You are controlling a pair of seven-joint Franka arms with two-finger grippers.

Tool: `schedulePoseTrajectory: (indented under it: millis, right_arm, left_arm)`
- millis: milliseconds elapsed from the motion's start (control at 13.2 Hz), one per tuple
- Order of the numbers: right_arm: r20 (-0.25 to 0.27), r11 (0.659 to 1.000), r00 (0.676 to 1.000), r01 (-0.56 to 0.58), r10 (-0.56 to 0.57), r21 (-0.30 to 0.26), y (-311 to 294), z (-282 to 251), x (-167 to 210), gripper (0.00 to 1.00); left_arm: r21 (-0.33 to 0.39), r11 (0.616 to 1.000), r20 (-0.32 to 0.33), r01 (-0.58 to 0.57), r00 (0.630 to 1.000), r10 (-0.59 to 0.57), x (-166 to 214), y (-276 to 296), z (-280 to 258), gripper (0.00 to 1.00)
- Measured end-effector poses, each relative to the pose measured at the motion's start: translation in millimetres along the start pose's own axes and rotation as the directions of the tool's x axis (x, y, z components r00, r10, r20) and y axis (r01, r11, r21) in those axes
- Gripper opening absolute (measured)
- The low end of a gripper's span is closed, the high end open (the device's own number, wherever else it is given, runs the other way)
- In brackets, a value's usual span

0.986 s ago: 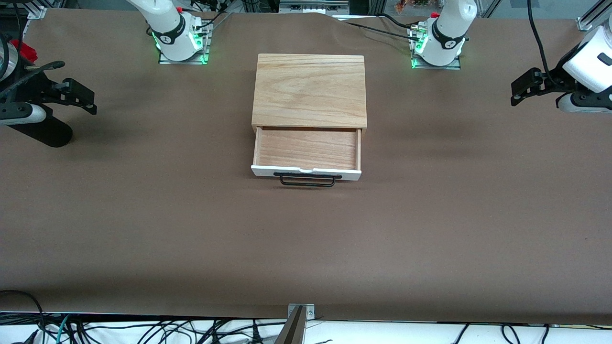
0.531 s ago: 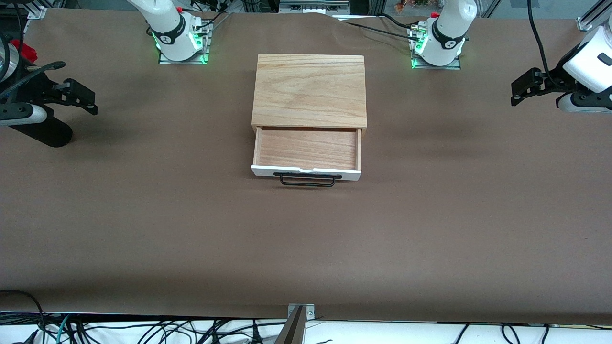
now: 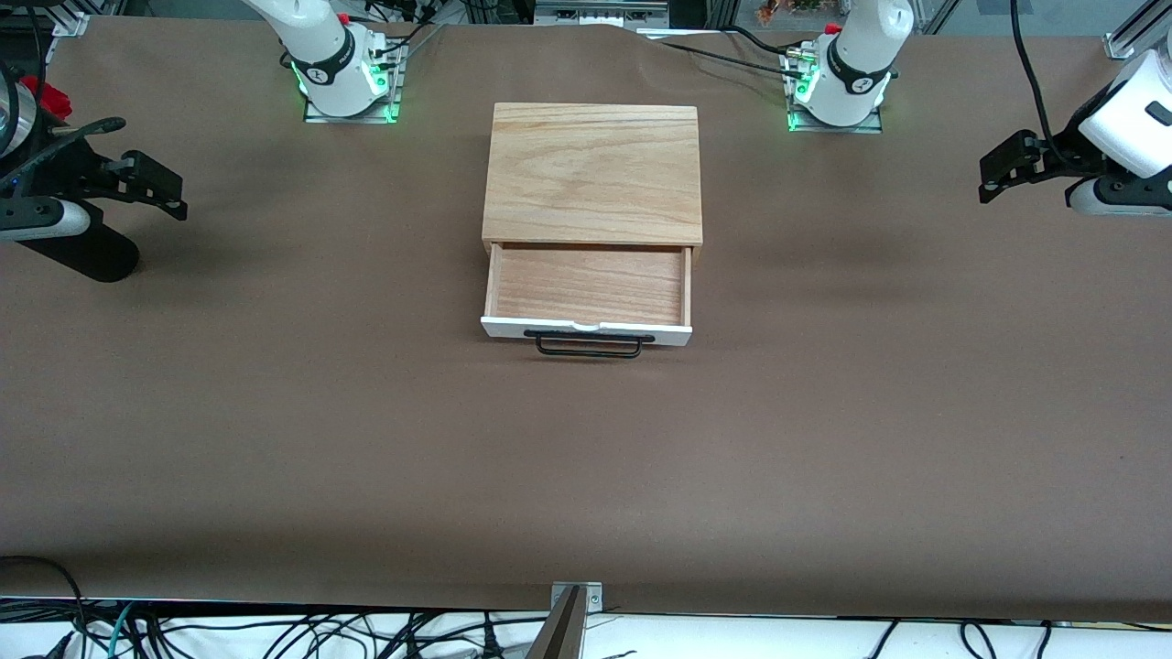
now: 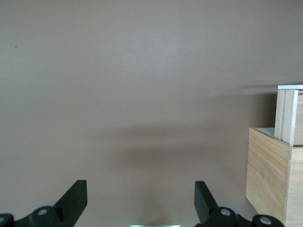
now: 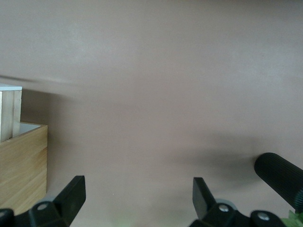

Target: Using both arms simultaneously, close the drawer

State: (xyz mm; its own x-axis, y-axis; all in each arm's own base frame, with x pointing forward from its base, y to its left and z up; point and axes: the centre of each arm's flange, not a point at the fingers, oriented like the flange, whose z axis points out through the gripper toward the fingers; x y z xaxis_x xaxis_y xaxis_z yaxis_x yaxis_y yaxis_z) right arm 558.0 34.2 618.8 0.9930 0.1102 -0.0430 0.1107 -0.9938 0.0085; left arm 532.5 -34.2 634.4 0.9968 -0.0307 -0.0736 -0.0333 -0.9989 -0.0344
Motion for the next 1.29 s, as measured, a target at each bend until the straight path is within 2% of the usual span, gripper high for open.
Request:
schedulePoseTrajectory:
  millis: [759, 1290]
  right_arm:
    - [0.001, 1.000, 1.000, 0.000, 0.000, 0.004, 0, 1, 0, 1.00]
    - [0.032, 1.000, 0.999, -0.030, 0.030, 0.005, 15, 16, 7, 1.00]
  left_arm:
    - [0.000, 1.000, 0.000, -0.002, 1.000, 0.002, 0, 1, 0, 1.00]
    - [0.002, 1.000, 0.004, -0.016, 1.000, 0.016, -1, 9, 0, 1.00]
